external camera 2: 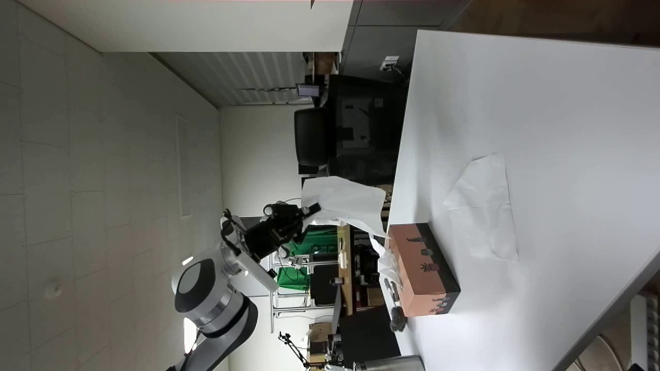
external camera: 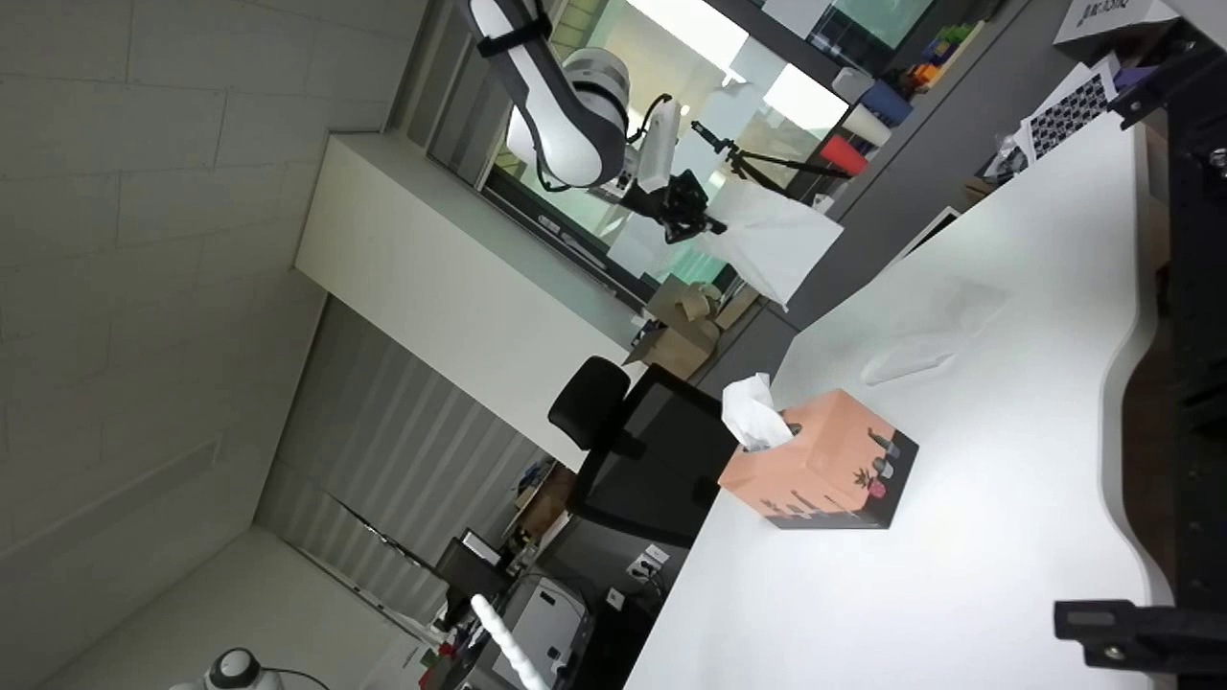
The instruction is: Take a tissue from the tissue box and put it on the table
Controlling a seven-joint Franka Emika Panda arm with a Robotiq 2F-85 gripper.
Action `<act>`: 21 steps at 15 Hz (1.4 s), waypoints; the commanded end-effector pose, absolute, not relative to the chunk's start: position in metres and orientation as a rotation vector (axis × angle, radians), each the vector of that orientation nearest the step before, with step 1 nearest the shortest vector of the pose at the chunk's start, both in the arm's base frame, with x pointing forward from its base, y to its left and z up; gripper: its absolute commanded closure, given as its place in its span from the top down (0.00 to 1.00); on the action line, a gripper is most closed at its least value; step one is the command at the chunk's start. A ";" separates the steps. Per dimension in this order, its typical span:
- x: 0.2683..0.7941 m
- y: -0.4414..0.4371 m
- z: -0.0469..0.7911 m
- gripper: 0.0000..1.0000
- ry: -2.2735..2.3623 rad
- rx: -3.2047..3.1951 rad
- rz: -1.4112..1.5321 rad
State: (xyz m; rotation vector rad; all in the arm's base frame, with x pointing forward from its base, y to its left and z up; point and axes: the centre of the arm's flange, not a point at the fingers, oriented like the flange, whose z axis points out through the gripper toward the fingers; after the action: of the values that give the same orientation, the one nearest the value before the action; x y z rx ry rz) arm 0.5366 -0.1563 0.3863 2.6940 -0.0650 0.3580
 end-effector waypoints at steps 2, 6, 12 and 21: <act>0.491 -0.122 0.379 0.00 -0.159 2.593 0.163; 0.472 -0.108 0.342 0.00 -0.194 2.536 0.048; 0.455 -0.114 0.305 0.00 -0.263 2.594 0.013; 0.456 -0.115 0.303 0.01 -0.250 2.613 -0.020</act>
State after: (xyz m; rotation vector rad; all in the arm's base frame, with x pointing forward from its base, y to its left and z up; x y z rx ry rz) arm 0.4557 -0.1154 0.3027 2.6129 -0.2500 -0.0196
